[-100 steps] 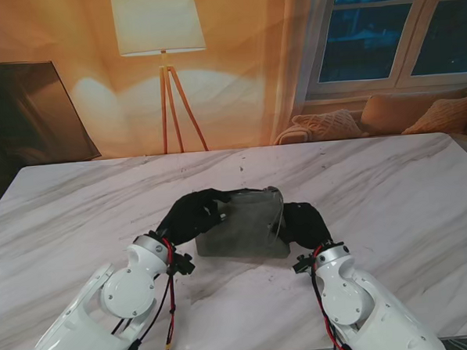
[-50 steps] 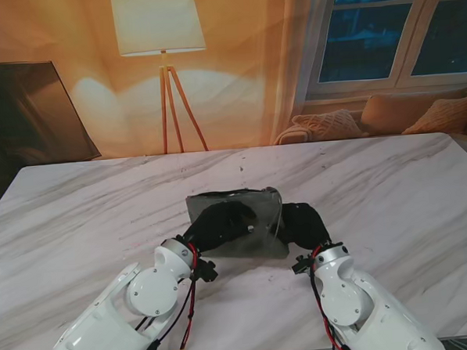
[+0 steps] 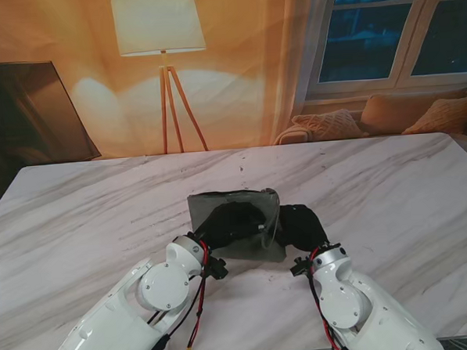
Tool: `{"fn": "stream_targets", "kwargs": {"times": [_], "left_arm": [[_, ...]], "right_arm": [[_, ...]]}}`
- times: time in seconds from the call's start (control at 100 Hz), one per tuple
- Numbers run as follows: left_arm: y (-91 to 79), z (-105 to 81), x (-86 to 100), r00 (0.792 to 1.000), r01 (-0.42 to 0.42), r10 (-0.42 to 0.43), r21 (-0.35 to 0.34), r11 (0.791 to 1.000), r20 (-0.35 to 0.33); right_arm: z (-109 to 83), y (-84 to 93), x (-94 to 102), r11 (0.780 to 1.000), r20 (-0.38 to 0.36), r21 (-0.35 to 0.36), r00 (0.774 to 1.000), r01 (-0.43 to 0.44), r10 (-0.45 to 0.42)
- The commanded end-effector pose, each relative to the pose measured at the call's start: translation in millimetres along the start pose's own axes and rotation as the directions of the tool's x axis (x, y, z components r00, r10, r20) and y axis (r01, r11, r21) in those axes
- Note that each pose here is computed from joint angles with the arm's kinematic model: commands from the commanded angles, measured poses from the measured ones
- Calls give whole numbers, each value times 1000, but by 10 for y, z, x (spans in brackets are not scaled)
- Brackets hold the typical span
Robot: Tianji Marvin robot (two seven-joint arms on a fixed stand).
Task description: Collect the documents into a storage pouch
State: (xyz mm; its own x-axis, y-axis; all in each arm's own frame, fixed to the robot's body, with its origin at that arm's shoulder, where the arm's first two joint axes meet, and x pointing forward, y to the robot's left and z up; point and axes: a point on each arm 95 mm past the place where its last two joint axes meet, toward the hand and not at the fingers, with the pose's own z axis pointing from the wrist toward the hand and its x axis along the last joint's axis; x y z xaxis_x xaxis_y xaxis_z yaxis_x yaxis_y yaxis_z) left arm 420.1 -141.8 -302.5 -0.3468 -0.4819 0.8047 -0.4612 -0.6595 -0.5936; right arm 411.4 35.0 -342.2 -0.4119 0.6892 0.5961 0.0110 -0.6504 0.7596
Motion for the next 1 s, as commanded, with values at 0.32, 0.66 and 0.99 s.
{"fn": "stream_targets", "kwargs": {"times": [0.32,0.66,0.99], "left_arm": [[116,136,82,999,16,-16,-2,1000,-30],[199,204,142,998,47,-47,-15,999,-50],[281,224,155,997,54,-58,-67,996,-54]], "right_arm": [[-15,-59,28,999,-17,30,1000,19,-19],[-14,-74,30,999,-27,37,999,31,-30],[-9,-78,28,999,-28,32,999,33,-32]]}}
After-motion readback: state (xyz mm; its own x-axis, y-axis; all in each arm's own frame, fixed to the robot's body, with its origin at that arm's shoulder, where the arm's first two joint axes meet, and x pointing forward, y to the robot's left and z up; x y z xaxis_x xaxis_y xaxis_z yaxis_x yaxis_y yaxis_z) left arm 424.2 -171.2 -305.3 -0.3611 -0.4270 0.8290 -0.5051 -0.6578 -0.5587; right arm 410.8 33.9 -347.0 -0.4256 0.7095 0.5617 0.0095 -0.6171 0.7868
